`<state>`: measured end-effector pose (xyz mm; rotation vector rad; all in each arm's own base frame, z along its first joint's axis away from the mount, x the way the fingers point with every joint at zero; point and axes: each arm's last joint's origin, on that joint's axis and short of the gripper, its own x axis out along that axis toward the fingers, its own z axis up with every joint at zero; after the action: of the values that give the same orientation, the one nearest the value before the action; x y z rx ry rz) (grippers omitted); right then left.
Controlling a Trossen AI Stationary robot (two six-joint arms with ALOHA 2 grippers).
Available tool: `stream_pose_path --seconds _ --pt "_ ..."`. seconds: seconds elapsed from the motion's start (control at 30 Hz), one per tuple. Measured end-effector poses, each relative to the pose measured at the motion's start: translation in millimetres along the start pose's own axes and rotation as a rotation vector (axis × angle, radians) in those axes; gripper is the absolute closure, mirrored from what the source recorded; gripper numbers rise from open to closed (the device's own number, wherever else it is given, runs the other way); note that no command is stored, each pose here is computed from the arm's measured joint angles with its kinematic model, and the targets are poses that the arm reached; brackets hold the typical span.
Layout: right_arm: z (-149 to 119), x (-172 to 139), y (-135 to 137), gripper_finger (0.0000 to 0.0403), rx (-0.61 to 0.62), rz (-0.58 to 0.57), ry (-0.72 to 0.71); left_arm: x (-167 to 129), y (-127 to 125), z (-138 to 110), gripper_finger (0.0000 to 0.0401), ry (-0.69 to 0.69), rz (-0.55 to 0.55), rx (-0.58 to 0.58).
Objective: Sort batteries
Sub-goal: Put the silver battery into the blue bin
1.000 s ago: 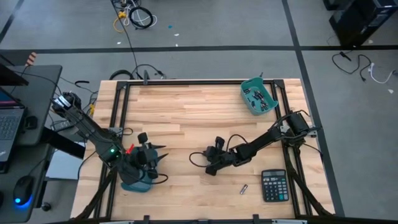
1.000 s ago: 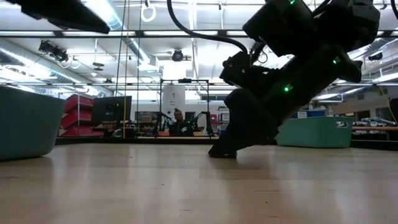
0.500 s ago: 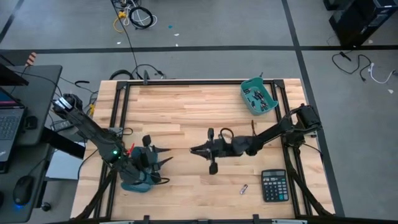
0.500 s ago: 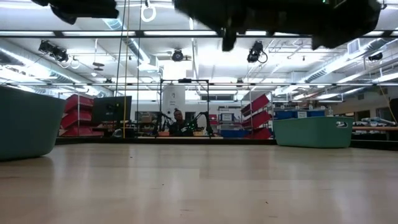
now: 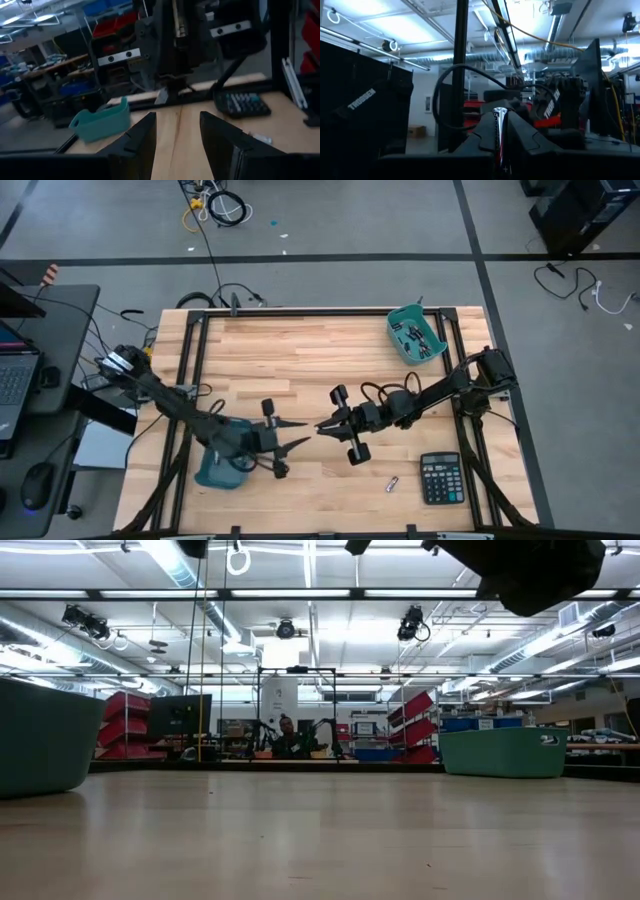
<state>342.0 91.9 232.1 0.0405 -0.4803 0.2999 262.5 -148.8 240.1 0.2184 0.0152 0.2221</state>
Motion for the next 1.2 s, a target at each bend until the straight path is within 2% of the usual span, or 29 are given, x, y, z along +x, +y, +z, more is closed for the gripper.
stream_pose_path --seconds 0.27,0.43,0.57,0.7,1.07,1.2 --pt "0 0 0 0.0385 -0.026 -0.009 -0.002 23 13 -3 0.0249 -0.110 -0.071 -0.037" --pt "-1 0 -3 0.0385 -0.051 -0.036 0.007 30 22 3 0.0249 -0.214 -0.177 -0.075" --pt "-1 0 -5 0.0385 -0.056 -0.042 0.007 35 29 3 0.0249 -0.224 -0.156 -0.076" --pt "0 0 -7 0.0385 -0.059 -0.053 0.005 40 36 3 0.0249 -0.256 -0.192 -0.077" --pt "0 0 -9 0.0385 -0.079 -0.074 0.004 44 43 4 0.0249 -0.280 -0.201 -0.078" --pt "1 0 -9 0.0385 -0.080 -0.075 0.003 44 43 4 0.0268 -0.282 -0.201 -0.075"
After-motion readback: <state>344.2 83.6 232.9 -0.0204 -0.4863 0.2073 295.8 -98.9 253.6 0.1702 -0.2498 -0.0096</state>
